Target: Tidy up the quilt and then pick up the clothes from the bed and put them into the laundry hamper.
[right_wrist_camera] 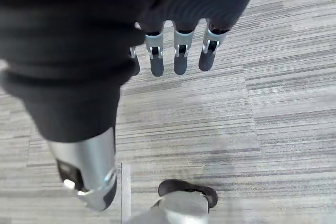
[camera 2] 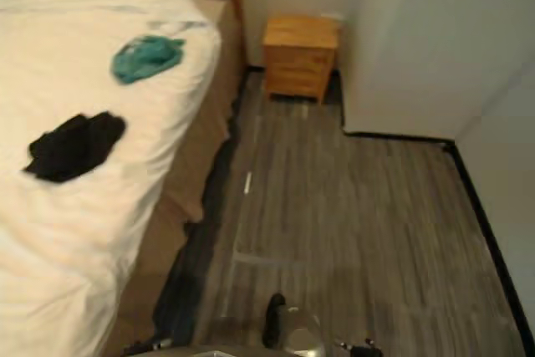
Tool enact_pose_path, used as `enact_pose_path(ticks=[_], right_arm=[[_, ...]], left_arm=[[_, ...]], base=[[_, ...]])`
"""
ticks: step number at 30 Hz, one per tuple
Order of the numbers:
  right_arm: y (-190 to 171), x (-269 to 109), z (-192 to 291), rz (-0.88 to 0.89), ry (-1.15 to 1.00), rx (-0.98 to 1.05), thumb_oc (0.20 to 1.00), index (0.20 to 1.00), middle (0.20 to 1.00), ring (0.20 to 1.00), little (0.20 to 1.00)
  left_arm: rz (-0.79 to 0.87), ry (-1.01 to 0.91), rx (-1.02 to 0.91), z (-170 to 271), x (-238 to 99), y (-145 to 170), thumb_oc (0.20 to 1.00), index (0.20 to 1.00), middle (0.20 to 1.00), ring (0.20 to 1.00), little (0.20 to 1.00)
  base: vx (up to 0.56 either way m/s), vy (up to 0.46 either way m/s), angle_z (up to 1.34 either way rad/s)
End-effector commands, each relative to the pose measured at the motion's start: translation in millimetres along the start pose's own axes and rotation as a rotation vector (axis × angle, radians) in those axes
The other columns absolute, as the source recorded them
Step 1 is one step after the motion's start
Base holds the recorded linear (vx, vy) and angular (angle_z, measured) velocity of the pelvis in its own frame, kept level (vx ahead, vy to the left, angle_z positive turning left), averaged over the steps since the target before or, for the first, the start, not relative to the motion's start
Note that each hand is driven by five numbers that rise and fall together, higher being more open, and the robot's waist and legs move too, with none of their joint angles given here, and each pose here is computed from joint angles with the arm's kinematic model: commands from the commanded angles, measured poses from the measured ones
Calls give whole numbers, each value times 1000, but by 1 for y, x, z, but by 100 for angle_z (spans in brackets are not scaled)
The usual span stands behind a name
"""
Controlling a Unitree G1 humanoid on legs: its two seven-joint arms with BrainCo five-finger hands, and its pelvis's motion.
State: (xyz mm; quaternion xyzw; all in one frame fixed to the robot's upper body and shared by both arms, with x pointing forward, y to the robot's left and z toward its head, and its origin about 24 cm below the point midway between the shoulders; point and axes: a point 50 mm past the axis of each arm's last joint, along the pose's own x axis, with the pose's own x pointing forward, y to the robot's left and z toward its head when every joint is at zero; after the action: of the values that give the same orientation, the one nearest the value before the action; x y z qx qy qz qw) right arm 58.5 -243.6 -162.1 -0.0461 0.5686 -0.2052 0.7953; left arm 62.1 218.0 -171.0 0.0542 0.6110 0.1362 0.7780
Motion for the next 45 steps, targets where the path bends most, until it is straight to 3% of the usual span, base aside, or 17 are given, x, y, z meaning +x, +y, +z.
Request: enact_pose_path(ticks=[1, 9, 17, 20, 21, 26, 45], right_arm=[[14, 1, 21, 44, -59, -91, 1000, 1000, 1000, 1000, 1000], [19, 4, 45, 86, -89, -182, 1000, 1000, 1000, 1000, 1000], [32, 1, 24, 116, 6, -176, 1000, 1000, 1000, 1000, 1000], [32, 1, 26, 113, -7, -142, 1000, 1000, 1000, 1000, 1000], [31, 2, 34, 107, -35, -65, 1000, 1000, 1000, 1000, 1000], [30, 2, 29, 102, -11, -28, 1000, 1000, 1000, 1000, 1000], [38, 0, 40, 118, -62, -78, 1000, 1000, 1000, 1000, 1000]], left_arm=[[18, -27, -36, -1, -1, -5, 1000, 1000, 1000, 1000, 1000], [59, 15, -213, -5, -2, -7, 1000, 1000, 1000, 1000, 1000], [58, -78, -11, 29, 0, -11, 1000, 1000, 1000, 1000, 1000], [36, -142, 154, 39, 0, -13, 1000, 1000, 1000, 1000, 1000], [43, -59, 72, 25, -1, -13, 1000, 1000, 1000, 1000, 1000], [49, -42, 69, 21, 0, -10, 1000, 1000, 1000, 1000, 1000], [54, -64, 7, 24, 0, -2, 1000, 1000, 1000, 1000, 1000]], base=[[206, -170, -149], [126, 107, -153], [25, 106, -26], [17, 9, 5], [0, 0, 0], [3, 1, -1], [44, 152, 3]])
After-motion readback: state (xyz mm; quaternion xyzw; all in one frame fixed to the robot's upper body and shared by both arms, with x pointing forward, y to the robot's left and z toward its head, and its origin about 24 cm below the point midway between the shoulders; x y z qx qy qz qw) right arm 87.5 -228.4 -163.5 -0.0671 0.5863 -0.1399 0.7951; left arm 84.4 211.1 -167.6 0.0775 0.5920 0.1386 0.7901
